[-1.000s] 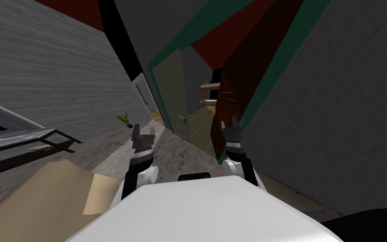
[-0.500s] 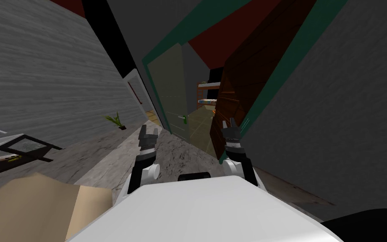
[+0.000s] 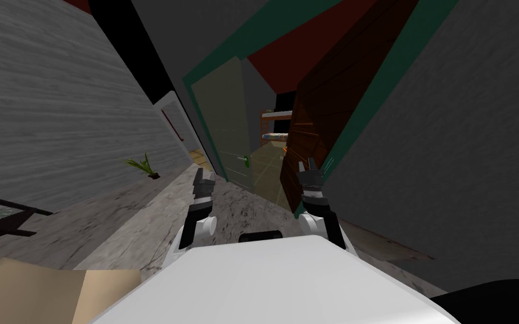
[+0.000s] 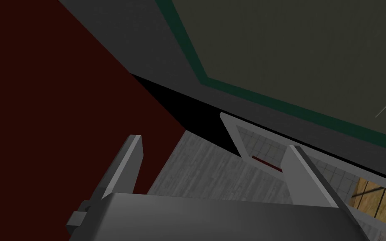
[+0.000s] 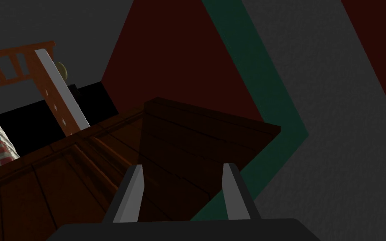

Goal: Push the door open

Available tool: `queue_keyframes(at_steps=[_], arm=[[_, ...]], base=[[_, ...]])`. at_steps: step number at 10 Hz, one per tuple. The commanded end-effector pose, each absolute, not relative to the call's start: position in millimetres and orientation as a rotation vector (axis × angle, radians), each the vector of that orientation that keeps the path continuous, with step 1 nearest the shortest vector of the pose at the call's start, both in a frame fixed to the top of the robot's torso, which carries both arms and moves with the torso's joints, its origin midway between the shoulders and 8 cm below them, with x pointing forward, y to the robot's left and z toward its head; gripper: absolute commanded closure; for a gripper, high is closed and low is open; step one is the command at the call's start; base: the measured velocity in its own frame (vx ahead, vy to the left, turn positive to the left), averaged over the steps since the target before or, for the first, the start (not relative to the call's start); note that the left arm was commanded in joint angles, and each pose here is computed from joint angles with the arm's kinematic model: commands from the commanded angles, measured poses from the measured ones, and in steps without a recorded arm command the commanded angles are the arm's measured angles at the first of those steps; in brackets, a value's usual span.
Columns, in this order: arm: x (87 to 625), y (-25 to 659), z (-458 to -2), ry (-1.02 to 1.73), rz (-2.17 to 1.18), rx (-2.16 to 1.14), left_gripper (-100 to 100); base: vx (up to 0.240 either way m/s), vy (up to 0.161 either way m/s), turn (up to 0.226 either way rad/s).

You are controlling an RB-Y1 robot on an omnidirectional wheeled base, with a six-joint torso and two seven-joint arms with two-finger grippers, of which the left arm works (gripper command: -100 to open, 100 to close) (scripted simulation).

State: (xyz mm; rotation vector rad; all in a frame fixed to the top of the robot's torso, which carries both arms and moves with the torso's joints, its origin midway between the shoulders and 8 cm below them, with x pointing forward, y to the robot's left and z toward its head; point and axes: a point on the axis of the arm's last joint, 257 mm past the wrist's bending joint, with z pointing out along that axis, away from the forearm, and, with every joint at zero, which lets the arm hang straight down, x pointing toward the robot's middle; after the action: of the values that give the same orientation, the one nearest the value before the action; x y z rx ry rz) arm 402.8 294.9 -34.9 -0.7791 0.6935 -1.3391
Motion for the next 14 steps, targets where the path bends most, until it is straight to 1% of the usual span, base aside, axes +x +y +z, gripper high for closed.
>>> queue_keyframes(at_steps=[1,5,9,14], arm=[[410.9,295.6,-44.9,0.713,-1.331,-0.792,-100],[435.0,298.1,-71.6,0.761,-1.312,-0.829,-100],[460.0,300.7,-100.0,0.810,-1.289,-0.870,-100],[490.9,303.3,-136.2,0.871,-1.258,-0.928,-100]], base=[[0.048,0.116,-0.121],[0.073,0.119,-0.142],[0.058,0.103,-0.164],[0.066,0.127,-0.170]])
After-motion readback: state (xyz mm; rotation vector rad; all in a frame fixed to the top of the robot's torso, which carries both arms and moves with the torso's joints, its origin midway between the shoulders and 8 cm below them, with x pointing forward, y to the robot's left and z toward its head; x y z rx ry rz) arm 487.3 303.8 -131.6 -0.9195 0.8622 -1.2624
